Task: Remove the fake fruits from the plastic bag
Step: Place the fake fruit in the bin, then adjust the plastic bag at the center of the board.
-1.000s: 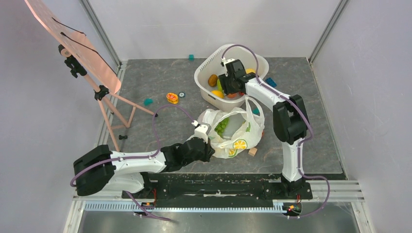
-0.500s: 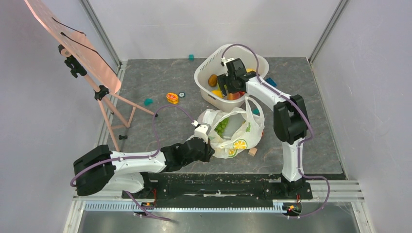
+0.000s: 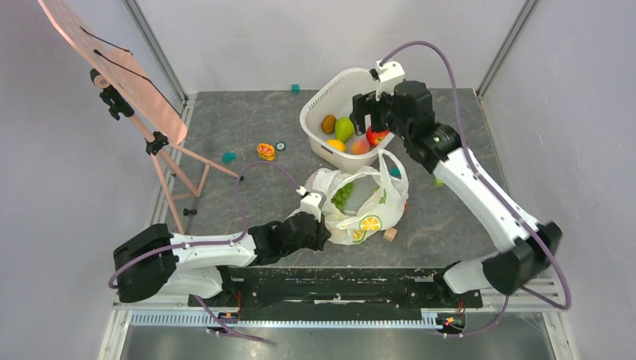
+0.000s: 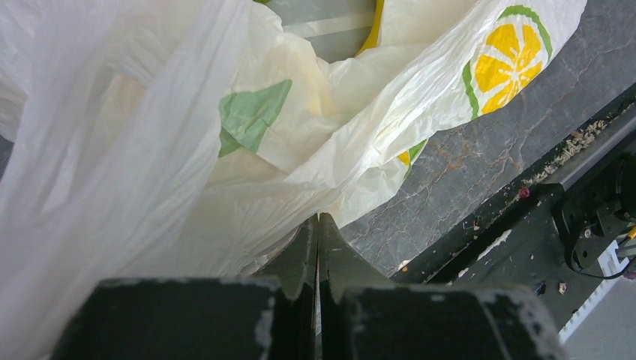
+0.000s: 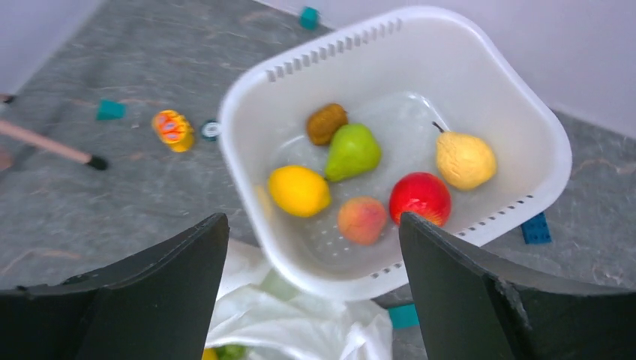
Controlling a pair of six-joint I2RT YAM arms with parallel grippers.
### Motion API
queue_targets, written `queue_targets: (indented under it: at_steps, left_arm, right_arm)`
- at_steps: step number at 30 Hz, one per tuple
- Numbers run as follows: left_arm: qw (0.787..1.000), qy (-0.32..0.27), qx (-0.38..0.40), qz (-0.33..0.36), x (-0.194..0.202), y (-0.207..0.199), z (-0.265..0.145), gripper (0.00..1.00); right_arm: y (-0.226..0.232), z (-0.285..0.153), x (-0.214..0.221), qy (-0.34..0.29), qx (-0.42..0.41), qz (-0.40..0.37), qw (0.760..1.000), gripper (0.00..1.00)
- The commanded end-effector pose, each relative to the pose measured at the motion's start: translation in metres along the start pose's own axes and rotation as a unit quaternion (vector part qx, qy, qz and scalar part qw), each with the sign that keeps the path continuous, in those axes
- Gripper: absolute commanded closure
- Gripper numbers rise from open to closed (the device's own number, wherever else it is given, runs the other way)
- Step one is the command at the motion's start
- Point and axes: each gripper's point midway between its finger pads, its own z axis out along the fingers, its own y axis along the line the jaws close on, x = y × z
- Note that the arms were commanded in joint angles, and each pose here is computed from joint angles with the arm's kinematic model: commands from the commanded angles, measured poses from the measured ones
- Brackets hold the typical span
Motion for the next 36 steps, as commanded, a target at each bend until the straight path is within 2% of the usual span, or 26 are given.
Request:
queue_targets:
  at_steps: [1,5,11,14,17,28,36]
  left_arm:
    - [1.0,-0.025,0.016,0.008,-0.022,-0.014,-0.004,0.98]
    - [0.999,-0.028,0.024,0.013,-0.028,-0.019,-0.008,0.98]
    - [0.999,-0.031,0.026,0.024,-0.034,-0.021,-0.013,0.98]
    - [0.999,-0.028,0.022,0.026,-0.032,-0.018,-0.014,0.98]
    - [0.999,-0.022,0.019,0.024,-0.029,-0.016,-0.013,0.98]
    - [0.999,-0.035,0.04,0.008,-0.042,-0.025,-0.031,0.98]
    - [0.996,-0.071,0.061,0.013,-0.072,-0.04,-0.049,0.98]
  right_arm:
    - [0.05,-0.046,0.01,-0.021,-0.056,-0.026,0.998,0.14]
    - [0.069,-0.093,0.034,-0.018,-0.068,-0.031,0.997,0.19]
    - [0.103,-0.134,0.104,0.006,-0.171,0.013,0.985,0.42]
    - [0.107,-0.131,0.155,0.043,-0.186,0.023,0.981,0.51]
    - [0.108,-0.122,0.191,0.068,-0.183,0.04,0.98,0.54]
    - [0.108,-0.072,0.222,0.066,-0.133,0.084,0.985,0.62]
    - [0.101,-0.054,0.271,0.115,-0.085,0.075,0.987,0.64]
